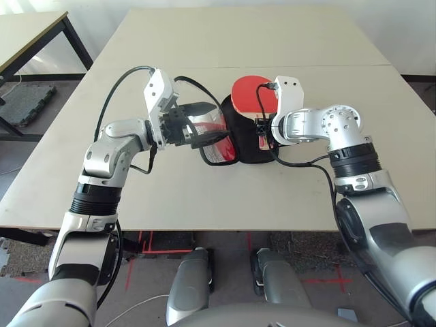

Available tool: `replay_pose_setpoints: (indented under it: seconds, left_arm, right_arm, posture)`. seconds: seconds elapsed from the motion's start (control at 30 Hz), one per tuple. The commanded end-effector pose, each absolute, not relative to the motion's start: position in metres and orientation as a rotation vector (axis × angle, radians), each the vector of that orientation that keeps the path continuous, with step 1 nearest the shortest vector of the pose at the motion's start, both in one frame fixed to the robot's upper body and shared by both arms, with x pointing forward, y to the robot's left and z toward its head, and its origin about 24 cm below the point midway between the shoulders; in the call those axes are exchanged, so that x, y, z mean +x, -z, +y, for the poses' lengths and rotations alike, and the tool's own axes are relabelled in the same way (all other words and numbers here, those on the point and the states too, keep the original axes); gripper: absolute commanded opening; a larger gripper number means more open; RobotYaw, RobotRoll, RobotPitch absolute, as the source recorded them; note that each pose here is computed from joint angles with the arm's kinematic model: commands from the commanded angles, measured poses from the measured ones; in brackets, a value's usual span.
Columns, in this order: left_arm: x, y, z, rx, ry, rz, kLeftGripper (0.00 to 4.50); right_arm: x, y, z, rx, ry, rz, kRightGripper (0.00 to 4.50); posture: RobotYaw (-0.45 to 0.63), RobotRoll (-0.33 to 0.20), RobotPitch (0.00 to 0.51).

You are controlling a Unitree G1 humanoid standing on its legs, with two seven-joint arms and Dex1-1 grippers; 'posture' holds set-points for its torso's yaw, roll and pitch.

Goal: Store the ping-pong paddle in its case and zip it.

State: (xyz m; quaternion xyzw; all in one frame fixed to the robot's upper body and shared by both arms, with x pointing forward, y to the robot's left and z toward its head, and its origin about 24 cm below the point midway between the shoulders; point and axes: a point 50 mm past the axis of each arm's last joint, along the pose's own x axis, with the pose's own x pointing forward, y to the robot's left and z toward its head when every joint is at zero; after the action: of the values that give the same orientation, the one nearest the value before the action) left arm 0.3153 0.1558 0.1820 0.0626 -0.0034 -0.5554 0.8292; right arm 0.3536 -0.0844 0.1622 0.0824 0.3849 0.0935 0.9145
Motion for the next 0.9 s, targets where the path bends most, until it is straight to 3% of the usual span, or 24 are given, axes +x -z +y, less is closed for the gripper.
replay_pose_setpoints:
  seconds: [0.03,0.9]
  left_arm:
    - [0.313,-0.182,0.155,0.150,1.183,-0.011,4.50]
    - [0.312,-0.181,0.155,0.152,1.181,-0.011,4.50]
  right_arm:
    - [0.356,-0.162,-0.081,0.159,-0.202,0.809,1.08]
    - [0.361,-0.144,-0.073,0.145,-0.162,0.853,1.08]
  posture:
    - [0.05,0.000,0.102]
    - [0.07,0.000,0.099]
